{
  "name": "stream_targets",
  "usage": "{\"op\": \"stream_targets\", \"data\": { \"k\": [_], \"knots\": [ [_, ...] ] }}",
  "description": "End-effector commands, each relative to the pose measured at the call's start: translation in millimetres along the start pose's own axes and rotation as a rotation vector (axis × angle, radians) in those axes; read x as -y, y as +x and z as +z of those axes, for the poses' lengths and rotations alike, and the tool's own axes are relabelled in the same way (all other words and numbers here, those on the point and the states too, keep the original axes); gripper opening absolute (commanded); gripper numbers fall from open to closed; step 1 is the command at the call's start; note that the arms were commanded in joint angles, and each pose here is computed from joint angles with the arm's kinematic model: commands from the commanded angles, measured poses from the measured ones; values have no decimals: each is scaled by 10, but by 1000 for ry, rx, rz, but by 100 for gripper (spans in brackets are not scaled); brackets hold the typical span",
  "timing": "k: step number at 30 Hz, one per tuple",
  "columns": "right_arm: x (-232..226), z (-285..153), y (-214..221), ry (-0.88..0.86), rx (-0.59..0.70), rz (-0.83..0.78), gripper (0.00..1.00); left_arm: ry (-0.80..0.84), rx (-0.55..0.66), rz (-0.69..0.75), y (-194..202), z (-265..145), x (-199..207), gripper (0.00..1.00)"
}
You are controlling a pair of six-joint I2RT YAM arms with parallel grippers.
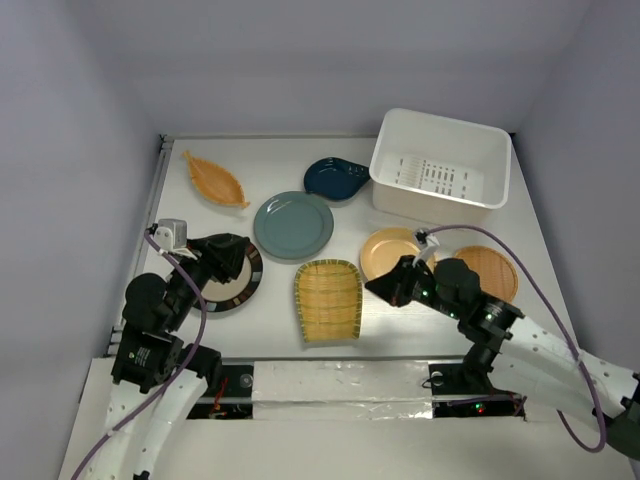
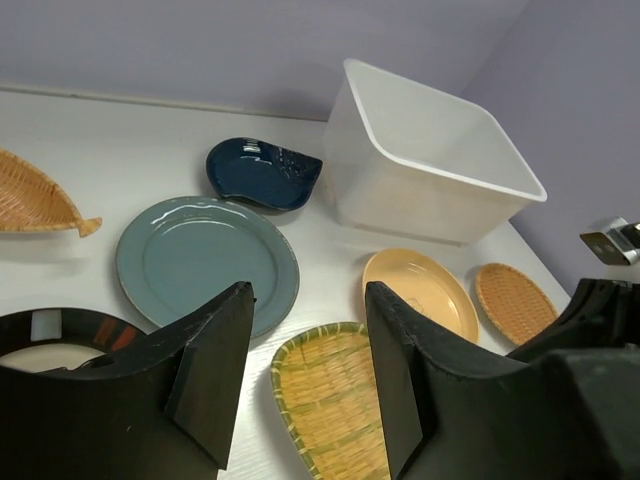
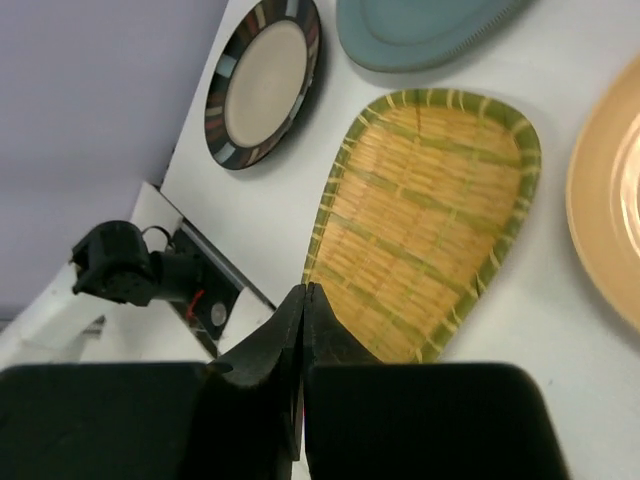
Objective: Place the plates into the plastic bin on the countertop
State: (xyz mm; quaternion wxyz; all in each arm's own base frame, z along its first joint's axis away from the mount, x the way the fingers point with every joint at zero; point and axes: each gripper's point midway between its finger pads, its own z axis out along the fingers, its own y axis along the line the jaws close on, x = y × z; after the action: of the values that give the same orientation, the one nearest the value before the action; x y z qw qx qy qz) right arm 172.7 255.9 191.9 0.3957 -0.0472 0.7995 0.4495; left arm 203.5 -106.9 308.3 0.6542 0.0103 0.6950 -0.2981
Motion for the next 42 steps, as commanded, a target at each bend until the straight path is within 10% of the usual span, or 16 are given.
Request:
{"op": "stream_targets", "data": {
  "k": [1,4,8,11,16,20,30,37,42],
  "knots": [
    [195,-148,35,90,48,133,0,31,7,11,-22,32,53,46],
    [387,-219,202,150,30,204,0,32,1,3,5,43,49,42],
    [595,-232,358,212,25,266,17,30,-4,-6,25,55,47,0],
    [639,-180,438,209,15,293,51,5,-7,-14,42,70,0,0],
    [718,-50,568,230,-22,323,58,5,-13,-13,50,76,1,1],
    [655,130,633,162,-37,350,57,11,-12,-13,50,74,10,24],
    [807,624,859,190,-108,358,50,12,-11,-11,48,65,11,30],
    [807,660,1012,161,-153,410,3,4,-2,-10,29,57,0,32],
    [640,360,789,191,-155,342,0,4,-2,-10,26,55,2,32]
  ]
}}
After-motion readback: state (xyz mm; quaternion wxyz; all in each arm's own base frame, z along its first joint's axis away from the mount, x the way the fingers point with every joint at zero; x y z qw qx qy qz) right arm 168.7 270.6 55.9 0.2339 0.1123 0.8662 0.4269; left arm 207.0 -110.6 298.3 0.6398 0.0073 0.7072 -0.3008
